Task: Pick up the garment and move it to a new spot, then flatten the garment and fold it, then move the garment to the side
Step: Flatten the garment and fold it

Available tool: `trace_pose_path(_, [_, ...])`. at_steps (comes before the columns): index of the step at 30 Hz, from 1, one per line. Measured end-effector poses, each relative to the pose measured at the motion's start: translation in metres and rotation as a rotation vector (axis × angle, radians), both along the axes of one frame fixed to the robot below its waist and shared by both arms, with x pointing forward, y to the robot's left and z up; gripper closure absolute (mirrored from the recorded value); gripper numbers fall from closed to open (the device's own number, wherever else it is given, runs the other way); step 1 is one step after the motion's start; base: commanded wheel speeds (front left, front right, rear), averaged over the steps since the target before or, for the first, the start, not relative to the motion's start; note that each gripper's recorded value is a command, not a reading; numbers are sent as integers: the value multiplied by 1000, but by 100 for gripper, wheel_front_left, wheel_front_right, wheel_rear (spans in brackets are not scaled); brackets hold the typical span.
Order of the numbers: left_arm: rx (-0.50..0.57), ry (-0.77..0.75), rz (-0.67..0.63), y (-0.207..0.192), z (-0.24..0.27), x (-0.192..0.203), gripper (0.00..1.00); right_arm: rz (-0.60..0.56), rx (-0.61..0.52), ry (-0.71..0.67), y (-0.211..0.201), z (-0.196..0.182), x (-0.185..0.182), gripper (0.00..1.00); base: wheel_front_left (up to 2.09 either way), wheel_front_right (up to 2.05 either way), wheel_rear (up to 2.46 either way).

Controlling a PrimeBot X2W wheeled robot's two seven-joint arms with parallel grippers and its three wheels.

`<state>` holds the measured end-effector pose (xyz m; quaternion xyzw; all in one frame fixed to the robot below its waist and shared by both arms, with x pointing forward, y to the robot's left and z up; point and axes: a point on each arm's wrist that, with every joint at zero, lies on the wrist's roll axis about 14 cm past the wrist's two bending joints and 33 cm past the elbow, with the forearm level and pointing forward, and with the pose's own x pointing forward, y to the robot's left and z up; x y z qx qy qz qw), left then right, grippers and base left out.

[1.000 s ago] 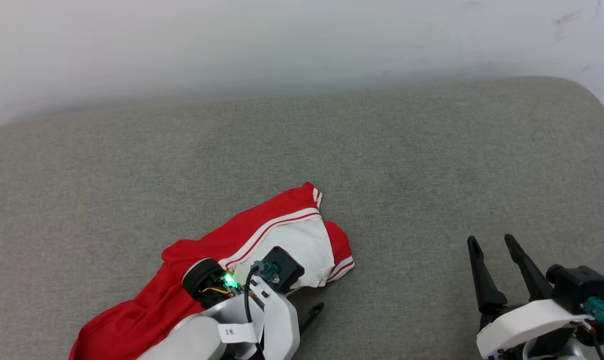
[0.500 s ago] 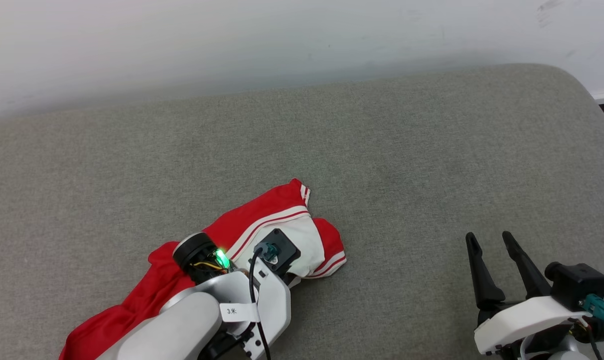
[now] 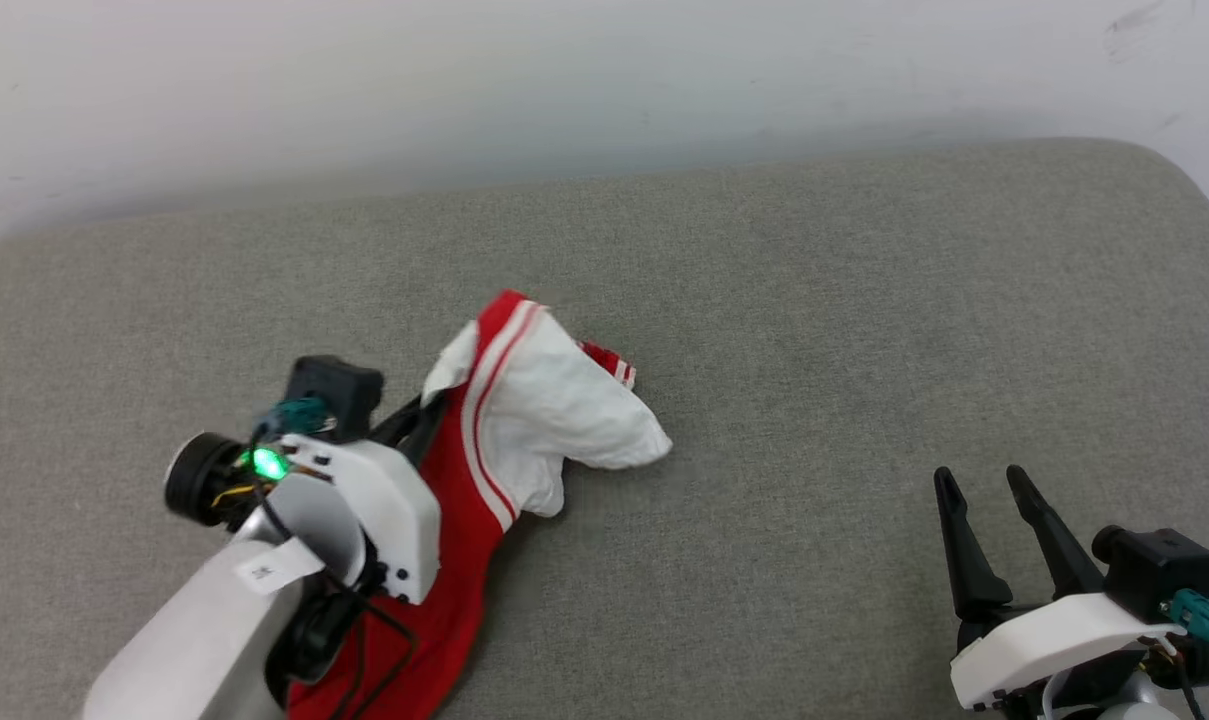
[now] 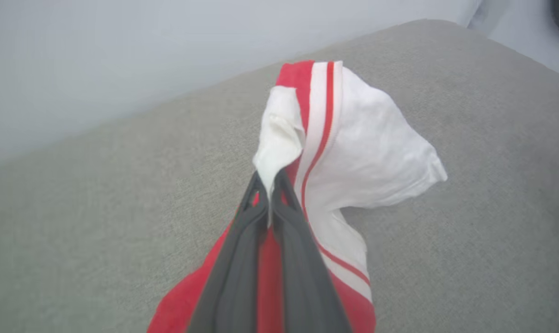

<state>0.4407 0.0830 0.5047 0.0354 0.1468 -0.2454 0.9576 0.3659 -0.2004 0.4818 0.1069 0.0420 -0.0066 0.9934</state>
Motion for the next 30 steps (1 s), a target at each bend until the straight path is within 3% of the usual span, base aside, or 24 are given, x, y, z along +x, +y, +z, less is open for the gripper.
trace_pose_path(6, [-64, 156, 196, 51, -48, -14, 100, 10, 1, 18, 3, -5, 3, 0, 0, 0, 0])
trace_pose_path(11, [-94, 288, 279, 67, -89, -35, 100, 26, 2, 26, 8, -7, 8, 0, 0, 0, 0])
trace_pose_path(16, [-118, 306, 292, 68, -101, -44, 100, 35, -1, 27, 10, -6, 9, 0, 0, 0, 0])
trace_pose_path(17, [-125, 297, 290, 67, -101, -45, 89, 36, -2, 26, 11, -6, 9, 0, 0, 0, 0])
trace_pose_path(18, [-132, 283, 289, 65, -99, -45, 23, 38, -4, 24, 11, -5, 9, 0, 0, 0, 0])
trace_pose_path(19, [-137, 255, 292, 65, -96, -44, 0, 41, -6, 23, 12, -4, 9, 0, 0, 0, 0])
trace_pose_path(30, [-177, -74, 342, 74, -44, -36, 0, 83, -16, 10, 24, 6, 8, 0, 0, 0, 0])
